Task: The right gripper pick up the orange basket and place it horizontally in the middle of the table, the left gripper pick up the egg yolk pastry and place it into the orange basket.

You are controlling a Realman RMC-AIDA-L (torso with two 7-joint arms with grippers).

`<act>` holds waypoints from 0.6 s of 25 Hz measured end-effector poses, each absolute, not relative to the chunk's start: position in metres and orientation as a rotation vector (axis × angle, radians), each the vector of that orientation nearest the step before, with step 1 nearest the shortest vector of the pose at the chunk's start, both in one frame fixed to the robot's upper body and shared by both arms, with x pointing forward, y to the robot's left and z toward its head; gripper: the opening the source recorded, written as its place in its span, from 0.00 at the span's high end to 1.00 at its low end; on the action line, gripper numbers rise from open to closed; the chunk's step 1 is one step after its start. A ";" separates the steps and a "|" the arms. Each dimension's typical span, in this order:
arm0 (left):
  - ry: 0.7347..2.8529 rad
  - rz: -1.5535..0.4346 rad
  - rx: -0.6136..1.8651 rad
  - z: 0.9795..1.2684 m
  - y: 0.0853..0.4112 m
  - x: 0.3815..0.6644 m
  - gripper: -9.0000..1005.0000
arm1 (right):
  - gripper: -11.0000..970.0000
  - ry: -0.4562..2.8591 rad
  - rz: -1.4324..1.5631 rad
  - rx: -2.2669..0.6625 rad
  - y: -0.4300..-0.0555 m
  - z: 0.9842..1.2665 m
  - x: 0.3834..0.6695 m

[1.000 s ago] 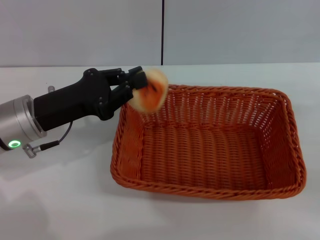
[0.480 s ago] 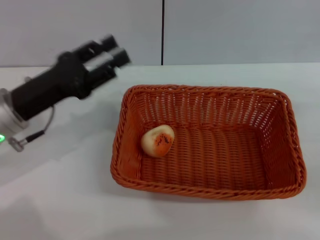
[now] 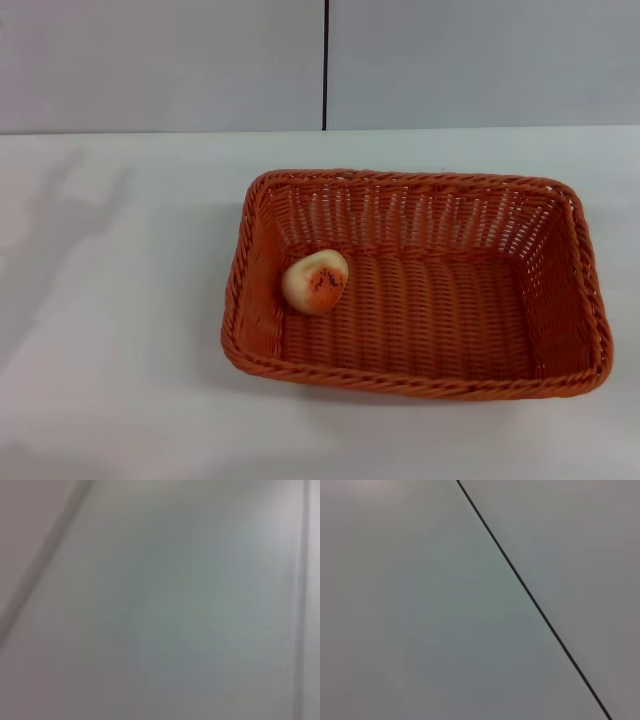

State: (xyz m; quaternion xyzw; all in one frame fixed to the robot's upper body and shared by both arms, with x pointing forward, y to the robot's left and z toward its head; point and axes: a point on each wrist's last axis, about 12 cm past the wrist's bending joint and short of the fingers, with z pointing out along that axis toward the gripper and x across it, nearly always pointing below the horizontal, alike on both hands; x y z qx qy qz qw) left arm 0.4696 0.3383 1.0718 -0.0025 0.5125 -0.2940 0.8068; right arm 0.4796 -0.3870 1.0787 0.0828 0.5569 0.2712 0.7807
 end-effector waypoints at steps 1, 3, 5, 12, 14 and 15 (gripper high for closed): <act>1.097 -0.629 -0.005 1.072 0.338 0.470 0.21 | 0.51 1.202 0.585 0.180 -0.387 1.079 0.479; 1.057 -0.521 -0.069 1.069 0.345 0.461 0.17 | 0.51 1.202 0.583 0.183 -0.387 1.078 0.478; 1.043 -0.477 -0.083 1.068 0.347 0.458 0.17 | 0.51 1.201 0.585 0.186 -0.387 1.078 0.478; 1.029 -0.419 -0.128 1.064 0.348 0.453 0.17 | 0.51 1.200 0.587 0.190 -0.385 1.077 0.478; 1.030 -0.419 -0.131 1.064 0.348 0.453 0.17 | 0.51 1.199 0.588 0.189 -0.385 1.077 0.479; 1.029 -0.418 -0.135 1.064 0.347 0.453 0.17 | 0.51 1.198 0.589 0.189 -0.385 1.077 0.479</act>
